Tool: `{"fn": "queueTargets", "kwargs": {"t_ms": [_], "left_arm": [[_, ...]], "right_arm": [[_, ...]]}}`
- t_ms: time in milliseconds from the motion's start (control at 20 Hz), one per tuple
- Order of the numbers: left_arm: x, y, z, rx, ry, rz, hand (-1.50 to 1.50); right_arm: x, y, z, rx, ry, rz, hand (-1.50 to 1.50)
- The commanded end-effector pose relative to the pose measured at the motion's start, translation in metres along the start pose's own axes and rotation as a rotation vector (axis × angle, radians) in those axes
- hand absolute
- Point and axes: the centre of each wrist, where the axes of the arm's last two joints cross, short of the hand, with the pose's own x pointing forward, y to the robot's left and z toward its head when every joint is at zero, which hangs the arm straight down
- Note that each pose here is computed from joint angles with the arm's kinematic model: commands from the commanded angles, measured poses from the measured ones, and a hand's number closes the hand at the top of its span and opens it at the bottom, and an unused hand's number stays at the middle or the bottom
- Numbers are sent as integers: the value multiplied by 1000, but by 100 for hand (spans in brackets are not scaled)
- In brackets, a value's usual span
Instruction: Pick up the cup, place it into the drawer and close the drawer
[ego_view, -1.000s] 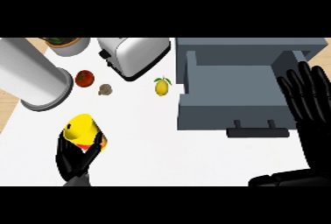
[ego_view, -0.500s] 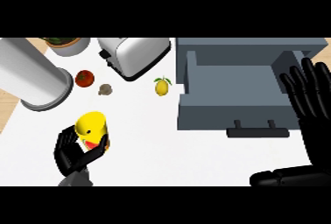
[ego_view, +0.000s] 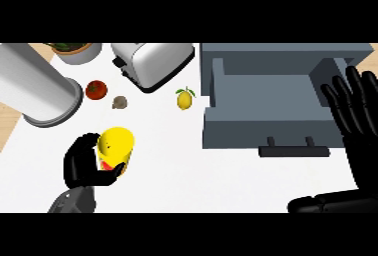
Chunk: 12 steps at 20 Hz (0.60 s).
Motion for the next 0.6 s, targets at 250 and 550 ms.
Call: {"fn": "queueTargets", "kwargs": {"t_ms": [250, 550], "left_arm": [[40, -47, -44, -273, -59, 109, 150], [84, -92, -91, -330, -68, 143, 150]], "right_arm": [[-12, 1, 8, -6, 24, 11, -150], [1, -16, -5, -7, 27, 15, -150]]}}
